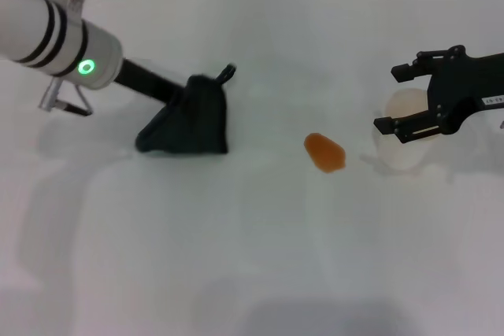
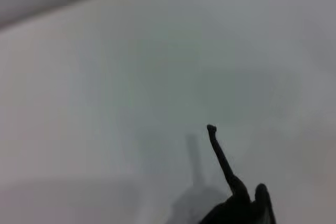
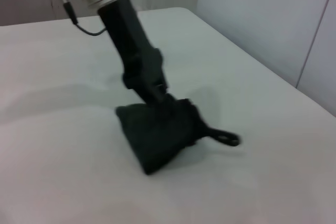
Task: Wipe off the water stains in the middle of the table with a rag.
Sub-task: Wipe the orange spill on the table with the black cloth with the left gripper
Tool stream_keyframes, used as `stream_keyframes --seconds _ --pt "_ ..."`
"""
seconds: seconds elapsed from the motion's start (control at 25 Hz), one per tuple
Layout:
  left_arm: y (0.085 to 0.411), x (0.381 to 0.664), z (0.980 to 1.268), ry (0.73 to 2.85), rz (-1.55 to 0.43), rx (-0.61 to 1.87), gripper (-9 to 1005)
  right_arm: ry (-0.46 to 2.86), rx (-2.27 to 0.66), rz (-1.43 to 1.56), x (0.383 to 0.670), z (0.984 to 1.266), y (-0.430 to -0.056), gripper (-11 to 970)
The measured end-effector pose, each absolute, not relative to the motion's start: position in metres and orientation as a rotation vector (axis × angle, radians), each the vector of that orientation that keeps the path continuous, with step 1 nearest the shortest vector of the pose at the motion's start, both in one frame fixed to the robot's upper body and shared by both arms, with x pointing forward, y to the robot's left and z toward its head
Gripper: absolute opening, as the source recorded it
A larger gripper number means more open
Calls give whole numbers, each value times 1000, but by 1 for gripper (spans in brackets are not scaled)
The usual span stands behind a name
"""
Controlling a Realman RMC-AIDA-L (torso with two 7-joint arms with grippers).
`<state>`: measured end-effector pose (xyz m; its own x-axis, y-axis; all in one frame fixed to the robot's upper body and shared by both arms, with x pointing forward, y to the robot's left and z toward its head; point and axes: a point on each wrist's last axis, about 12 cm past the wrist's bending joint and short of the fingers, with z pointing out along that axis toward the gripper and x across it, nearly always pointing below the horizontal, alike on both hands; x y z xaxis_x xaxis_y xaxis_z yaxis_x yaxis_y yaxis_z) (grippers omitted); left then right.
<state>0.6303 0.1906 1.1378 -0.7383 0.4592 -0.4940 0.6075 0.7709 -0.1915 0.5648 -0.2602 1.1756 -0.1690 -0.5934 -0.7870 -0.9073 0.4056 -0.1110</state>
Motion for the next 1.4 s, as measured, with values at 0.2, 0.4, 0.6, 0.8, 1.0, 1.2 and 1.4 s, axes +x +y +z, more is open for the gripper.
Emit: stream_keyframes --seconds 0.2,0.4,0.6,0.8,1.0,1.2,1.4 --pt "177 636 1144 2417 -575 830 81 1870 -1288 502 565 1176 -260 867" --pt "156 634 1147 2290 -682 912 80 1869 -1289 501 565 1175 -260 867" --pt "141 630 1147 2219 -731 988 80 1866 -1296 502 565 1175 -258 867" --pt "132 625 1138 2194 -761 1028 79 1865 -1298 502 565 1176 -258 867" --pt "121 621 1117 2205 -762 1039 79 1865 -1300 501 565 1175 -257 867" --pt "111 619 1108 2196 -716 1041 78 1865 -1304 503 565 1175 -257 867" --pt "104 617 1102 2197 -665 1050 78 1867 -1309 507 565 1174 -255 867"
